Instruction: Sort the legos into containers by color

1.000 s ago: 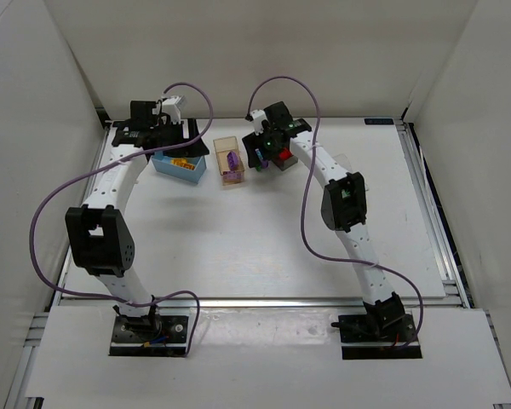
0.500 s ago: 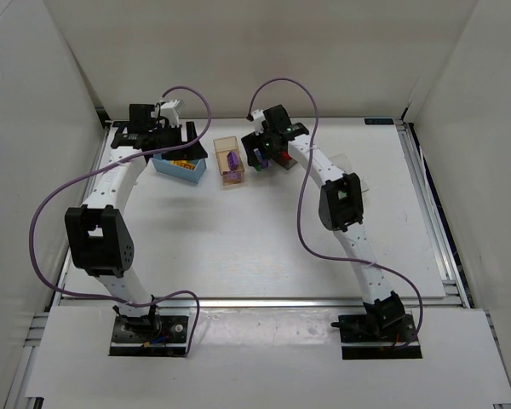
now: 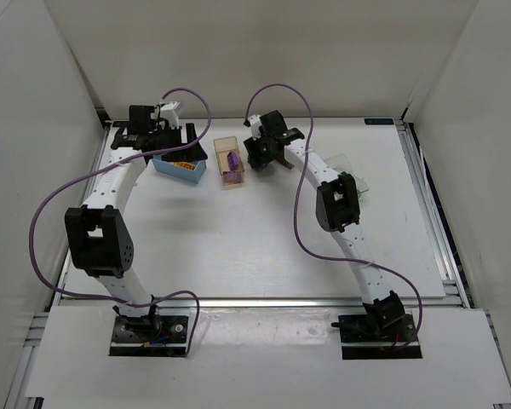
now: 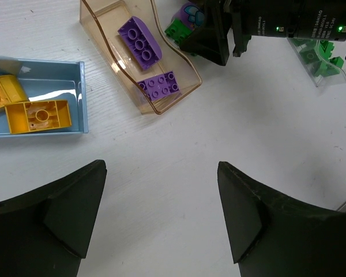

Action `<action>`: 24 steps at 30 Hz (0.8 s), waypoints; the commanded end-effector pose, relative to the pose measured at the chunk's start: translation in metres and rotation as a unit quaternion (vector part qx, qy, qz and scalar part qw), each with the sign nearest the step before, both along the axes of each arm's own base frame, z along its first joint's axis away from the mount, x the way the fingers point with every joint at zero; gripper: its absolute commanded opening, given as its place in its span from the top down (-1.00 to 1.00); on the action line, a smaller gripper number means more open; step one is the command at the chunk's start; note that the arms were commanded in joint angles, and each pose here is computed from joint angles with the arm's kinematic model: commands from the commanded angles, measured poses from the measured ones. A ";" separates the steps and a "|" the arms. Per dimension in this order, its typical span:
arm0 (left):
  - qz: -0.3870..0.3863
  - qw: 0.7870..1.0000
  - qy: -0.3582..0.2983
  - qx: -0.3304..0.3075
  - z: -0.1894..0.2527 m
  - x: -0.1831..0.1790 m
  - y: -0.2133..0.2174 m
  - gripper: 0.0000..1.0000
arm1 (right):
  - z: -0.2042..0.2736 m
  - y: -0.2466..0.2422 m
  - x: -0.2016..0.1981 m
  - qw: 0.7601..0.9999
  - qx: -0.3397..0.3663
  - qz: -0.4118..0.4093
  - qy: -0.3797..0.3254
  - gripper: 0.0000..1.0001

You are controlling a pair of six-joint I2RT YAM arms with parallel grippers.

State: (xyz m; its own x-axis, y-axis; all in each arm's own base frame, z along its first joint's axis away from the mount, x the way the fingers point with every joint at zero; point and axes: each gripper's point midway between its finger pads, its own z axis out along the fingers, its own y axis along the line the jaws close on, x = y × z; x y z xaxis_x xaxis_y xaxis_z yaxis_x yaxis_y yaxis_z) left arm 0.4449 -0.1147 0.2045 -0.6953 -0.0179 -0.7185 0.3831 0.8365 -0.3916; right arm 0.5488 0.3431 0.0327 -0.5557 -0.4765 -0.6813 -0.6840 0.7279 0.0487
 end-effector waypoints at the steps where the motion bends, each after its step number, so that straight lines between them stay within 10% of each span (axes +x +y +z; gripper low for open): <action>1: -0.010 0.999 -0.029 -0.011 0.026 -0.009 -0.002 -0.77 | 0.010 0.000 0.006 1.000 -0.004 0.012 -0.025 0.00; 4: -0.027 0.999 -0.022 -0.031 0.026 -0.013 -0.009 -0.75 | 0.010 -0.008 -0.003 1.000 -0.007 0.026 -0.007 0.66; 7: -0.054 0.996 -0.009 -0.077 0.029 -0.020 -0.019 -0.72 | 0.034 -0.021 -0.008 0.999 0.014 0.028 0.004 0.86; 16: -0.143 0.967 0.023 -0.208 0.055 -0.040 -0.048 -0.66 | 0.149 -0.045 -0.092 0.977 0.116 0.171 -0.053 0.90; 24: -0.217 0.935 0.073 -0.272 0.067 -0.055 -0.076 -0.59 | 0.222 -0.042 -0.203 0.895 0.174 0.386 -0.138 0.89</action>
